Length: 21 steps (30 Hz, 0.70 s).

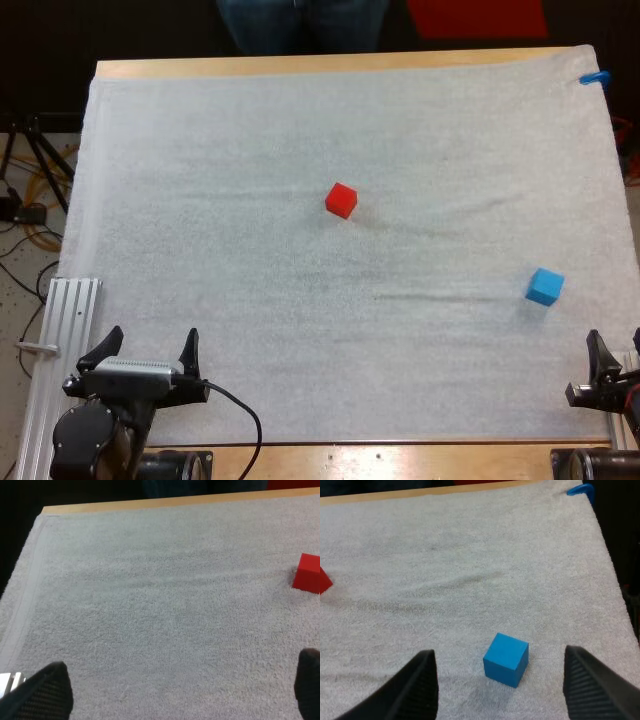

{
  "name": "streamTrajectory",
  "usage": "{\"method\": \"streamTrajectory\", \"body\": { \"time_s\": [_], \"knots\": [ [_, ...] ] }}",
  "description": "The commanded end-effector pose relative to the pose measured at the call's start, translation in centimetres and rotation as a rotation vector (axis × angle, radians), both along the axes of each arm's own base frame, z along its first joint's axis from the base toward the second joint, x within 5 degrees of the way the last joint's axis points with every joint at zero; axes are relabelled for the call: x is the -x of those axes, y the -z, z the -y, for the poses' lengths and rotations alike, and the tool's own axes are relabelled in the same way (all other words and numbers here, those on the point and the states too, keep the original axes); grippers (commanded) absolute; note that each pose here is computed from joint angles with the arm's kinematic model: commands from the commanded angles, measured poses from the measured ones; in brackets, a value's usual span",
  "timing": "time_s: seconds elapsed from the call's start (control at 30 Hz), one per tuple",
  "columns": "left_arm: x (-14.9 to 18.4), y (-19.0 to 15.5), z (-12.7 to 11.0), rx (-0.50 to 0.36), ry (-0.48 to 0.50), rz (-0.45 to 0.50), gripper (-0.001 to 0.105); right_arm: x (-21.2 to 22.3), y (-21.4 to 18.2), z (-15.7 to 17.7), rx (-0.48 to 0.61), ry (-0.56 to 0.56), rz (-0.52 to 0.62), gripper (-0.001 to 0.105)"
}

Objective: Stack red cube on blue cube

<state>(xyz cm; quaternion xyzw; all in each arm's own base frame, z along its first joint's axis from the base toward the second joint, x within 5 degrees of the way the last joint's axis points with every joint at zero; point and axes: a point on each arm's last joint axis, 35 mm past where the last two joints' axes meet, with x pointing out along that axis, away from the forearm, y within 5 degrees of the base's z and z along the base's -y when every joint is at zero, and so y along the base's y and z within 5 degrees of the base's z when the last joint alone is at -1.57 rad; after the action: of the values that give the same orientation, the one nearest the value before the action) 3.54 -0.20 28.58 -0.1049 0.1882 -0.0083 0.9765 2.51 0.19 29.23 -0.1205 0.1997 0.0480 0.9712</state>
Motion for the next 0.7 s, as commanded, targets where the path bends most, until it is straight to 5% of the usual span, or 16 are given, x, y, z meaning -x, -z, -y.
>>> {"method": "streamTrajectory", "body": {
  "time_s": [0.0,0.37,0.67],
  "knots": [
    [-0.2,0.0,0.0,0.007,0.003,-0.009,0.087,-0.2,-0.1,0.0,0.006,-0.004,-0.010,0.054],
    [-0.2,0.0,0.0,0.004,0.008,-0.008,0.087,-0.2,-0.1,0.0,0.006,-0.004,-0.010,0.054],
    [0.2,-0.6,0.4,0.018,0.124,0.000,0.087,0.1,-1.4,-0.1,-0.024,-0.026,-0.024,0.054]
  ]
}}
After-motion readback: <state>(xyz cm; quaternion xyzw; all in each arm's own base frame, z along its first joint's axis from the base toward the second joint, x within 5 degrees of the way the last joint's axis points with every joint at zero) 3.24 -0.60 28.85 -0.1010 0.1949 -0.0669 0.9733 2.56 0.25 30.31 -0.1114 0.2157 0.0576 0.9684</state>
